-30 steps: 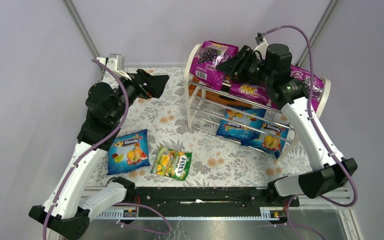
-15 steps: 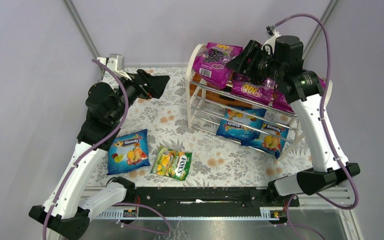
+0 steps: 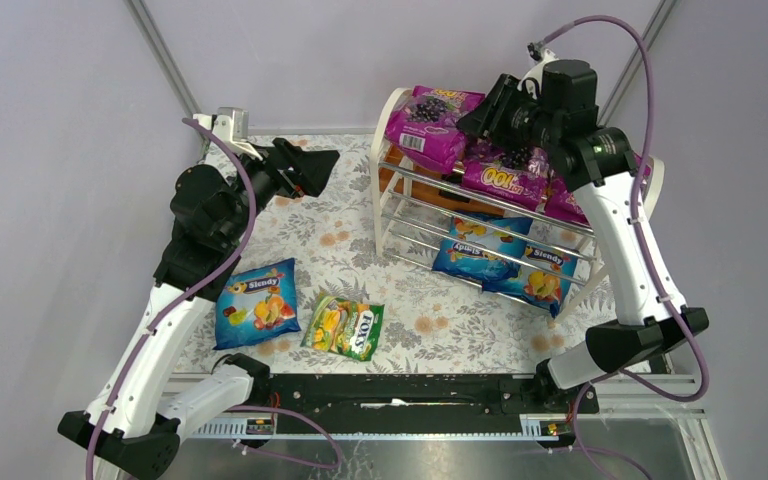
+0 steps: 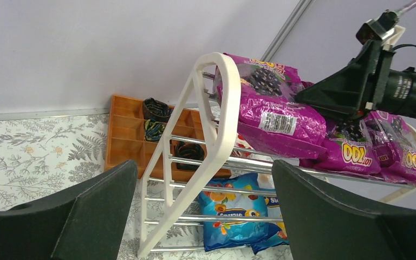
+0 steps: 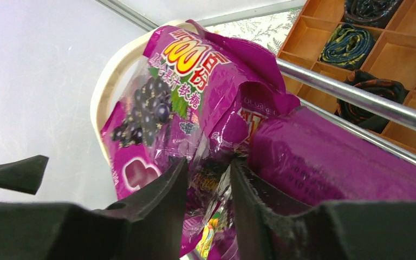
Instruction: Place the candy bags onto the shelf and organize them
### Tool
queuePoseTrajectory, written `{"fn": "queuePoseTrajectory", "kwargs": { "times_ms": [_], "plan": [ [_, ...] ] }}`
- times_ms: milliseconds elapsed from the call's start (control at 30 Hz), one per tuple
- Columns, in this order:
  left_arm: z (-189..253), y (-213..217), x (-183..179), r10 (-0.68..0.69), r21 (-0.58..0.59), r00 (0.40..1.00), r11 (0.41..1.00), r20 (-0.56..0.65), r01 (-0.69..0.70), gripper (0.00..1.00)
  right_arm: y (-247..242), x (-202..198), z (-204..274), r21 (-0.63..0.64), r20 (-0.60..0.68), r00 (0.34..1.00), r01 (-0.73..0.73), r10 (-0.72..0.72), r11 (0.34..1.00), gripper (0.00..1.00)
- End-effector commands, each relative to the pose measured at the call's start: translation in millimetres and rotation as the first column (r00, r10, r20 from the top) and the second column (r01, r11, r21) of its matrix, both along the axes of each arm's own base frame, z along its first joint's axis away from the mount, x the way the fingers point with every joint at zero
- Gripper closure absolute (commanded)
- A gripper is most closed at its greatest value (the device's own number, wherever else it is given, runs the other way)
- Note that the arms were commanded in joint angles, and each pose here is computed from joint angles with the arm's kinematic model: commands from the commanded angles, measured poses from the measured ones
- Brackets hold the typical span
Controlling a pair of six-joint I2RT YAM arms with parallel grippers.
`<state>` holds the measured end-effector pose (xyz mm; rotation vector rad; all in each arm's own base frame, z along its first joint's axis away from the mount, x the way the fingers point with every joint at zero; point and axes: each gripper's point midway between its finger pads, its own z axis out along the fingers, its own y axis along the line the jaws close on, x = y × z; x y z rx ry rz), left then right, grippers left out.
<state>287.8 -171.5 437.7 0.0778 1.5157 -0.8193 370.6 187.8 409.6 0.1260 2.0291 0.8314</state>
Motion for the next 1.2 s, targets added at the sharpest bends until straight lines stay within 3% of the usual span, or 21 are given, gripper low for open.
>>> {"fn": "queuePoseTrajectory", "kwargs": {
  "times_ms": [0,67,167,333,467,533,633,767,867,967,1100,1167],
  "plan": [
    [11,0,0,-0.006,-0.02,0.999,1.0,0.048,0.007,0.01,-2,17,-14,-0.042,0.01,0.999,0.033,-0.033,0.999,0.64],
    [9,0,1,-0.004,-0.017,0.999,1.0,0.045,0.005,0.01,-8,23,-21,-0.094,0.016,0.998,0.057,-0.055,0.994,0.72],
    [8,0,3,-0.004,-0.016,0.999,1.0,0.042,0.005,0.01,-12,24,-18,-0.138,0.047,0.997,0.059,-0.053,0.989,0.72],
    [5,1,7,0.006,-0.013,0.999,1.0,0.031,-0.006,0.01,-5,-2,19,-0.084,0.111,0.993,-0.015,0.025,0.996,0.48],
    [-3,5,10,0.031,-0.011,0.999,0.999,0.018,-0.031,0.01,-7,-50,51,-0.037,0.192,0.977,-0.089,0.094,0.995,0.34],
    [-12,9,12,0.051,-0.009,0.999,0.999,-0.001,-0.051,0.01,-12,-75,59,-0.045,0.245,0.961,-0.117,0.125,0.992,0.21],
    [-40,15,13,0.091,-0.004,0.994,0.996,-0.065,-0.091,0.01,-13,-118,58,-0.088,0.321,0.918,-0.216,0.233,0.972,0.09],
    [-103,21,2,0.11,0.06,0.969,0.993,-0.219,-0.1,0.01,-13,-186,35,-0.147,0.401,0.826,-0.369,0.397,0.918,0.0],
    [-158,25,-14,0.121,0.143,0.915,0.987,-0.385,-0.071,0.01,-3,-234,-2,-0.12,0.439,0.73,-0.53,0.524,0.839,0.0],
    [-211,21,-38,0.087,0.169,0.822,0.986,-0.563,0.012,0.01,4,-270,-36,-0.082,0.474,0.638,-0.654,0.607,0.752,0.0],
    [-271,-7,-82,-0.079,0.04,0.632,0.984,-0.771,0.172,0.09,3,-295,-71,-0.058,0.453,0.604,-0.714,0.655,0.698,0.0],
    [-294,-7,-92,-0.034,0.062,0.584,0.987,-0.811,0.145,0.11,1,-301,-81,-0.062,0.439,0.605,-0.718,0.665,0.694,0.0]
  ]
}}
